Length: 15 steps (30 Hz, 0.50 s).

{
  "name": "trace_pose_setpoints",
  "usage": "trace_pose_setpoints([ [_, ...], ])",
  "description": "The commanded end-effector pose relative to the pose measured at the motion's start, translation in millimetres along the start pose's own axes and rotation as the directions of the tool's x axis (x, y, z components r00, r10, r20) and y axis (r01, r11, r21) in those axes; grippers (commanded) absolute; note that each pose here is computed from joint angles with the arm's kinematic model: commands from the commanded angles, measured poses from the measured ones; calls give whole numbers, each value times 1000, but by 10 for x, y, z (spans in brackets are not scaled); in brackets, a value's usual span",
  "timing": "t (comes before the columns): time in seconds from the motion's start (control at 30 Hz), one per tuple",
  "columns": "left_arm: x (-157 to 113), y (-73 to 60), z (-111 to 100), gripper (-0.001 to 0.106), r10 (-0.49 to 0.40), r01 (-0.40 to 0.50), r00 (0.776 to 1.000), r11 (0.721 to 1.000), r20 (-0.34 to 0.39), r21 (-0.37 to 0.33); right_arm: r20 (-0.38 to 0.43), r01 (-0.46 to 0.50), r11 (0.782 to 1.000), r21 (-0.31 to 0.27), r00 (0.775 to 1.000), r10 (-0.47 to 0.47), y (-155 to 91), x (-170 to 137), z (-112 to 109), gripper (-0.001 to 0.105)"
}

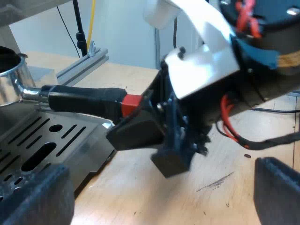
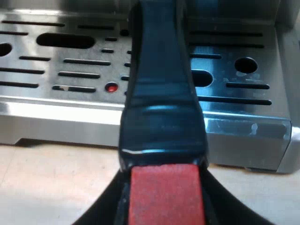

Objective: Grind coffee beans and then tamp

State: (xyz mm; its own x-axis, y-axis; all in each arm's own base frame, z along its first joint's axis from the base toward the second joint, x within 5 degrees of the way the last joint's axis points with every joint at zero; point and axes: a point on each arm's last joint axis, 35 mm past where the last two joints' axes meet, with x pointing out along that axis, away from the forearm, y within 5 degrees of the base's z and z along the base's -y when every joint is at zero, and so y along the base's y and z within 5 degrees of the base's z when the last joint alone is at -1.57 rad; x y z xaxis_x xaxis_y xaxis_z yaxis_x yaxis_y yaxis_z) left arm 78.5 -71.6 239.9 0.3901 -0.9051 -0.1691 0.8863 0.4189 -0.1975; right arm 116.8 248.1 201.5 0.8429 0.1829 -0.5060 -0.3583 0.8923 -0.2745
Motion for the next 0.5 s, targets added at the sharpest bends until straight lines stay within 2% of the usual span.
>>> trace_pose_setpoints([
  [0.03, 6, -8, 4, 79, -20, 20, 1000, 1000, 8, 3, 32, -38, 999, -6, 999, 38, 41, -83, 59, 0],
  [0.17, 6, 0, 4, 79, 3, -3, 1000, 1000, 10, 3, 45, -36, 999, -6, 998, 36, 79, -131, 46, 0],
  [0.3, -26, 15, 82, 79, 123, -123, 992, 992, 5, -3, 46, -61, 998, -25, 997, 62, 118, -194, 27, 0],
  [0.4, -74, 16, 140, 79, 224, -224, 974, 975, -34, -6, 41, -69, 997, -21, 997, 69, 117, -237, 16, 0],
  [0.43, -74, 16, 140, 79, 224, -224, 974, 975, -34, -6, 39, -70, 997, -18, 997, 71, 117, -247, 13, 0],
  [0.5, -122, 4, 183, 79, 284, -284, 956, 959, -76, 4, 23, -70, 997, -32, 997, 71, 92, -279, -4, 0],
])
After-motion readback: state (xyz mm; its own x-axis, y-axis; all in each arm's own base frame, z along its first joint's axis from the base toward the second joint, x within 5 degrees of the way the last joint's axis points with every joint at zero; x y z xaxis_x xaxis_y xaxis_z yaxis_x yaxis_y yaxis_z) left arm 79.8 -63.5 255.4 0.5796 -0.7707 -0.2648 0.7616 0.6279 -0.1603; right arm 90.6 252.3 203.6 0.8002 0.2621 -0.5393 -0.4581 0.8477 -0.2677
